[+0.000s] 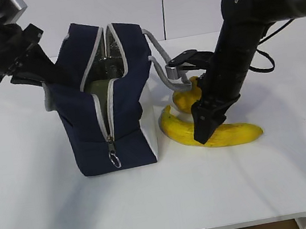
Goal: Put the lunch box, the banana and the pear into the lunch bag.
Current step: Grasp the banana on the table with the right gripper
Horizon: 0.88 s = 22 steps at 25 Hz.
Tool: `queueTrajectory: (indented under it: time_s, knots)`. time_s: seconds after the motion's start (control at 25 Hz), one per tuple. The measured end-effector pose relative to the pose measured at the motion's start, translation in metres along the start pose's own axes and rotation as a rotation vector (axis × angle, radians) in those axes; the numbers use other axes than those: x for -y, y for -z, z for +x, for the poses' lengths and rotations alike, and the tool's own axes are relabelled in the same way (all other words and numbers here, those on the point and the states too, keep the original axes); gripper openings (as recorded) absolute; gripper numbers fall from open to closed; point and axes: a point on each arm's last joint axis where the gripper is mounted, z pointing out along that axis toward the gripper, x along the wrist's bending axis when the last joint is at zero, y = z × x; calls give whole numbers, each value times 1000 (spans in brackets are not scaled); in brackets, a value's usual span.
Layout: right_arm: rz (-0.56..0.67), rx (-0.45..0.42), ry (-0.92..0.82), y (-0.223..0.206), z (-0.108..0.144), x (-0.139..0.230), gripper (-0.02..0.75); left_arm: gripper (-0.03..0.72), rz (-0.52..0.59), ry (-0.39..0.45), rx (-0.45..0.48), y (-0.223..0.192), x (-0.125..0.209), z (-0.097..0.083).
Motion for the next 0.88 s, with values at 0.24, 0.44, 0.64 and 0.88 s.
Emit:
queueTrajectory:
  time_s: [0.24, 0.44, 0.64, 0.88]
  knots:
    - [1, 0, -1, -1, -1, 0, 554, 6, 0, 0, 0, 0, 0, 0]
    - [-5, 5, -1, -1, -1, -1, 519, 6, 0, 0, 0, 0, 0, 0]
    - [-3, 5, -4, -5, -2, -1, 517, 6, 0, 0, 0, 0, 0, 0]
    - [0, 3, -5, -7, -3, 0, 491, 6, 0, 0, 0, 0, 0, 0]
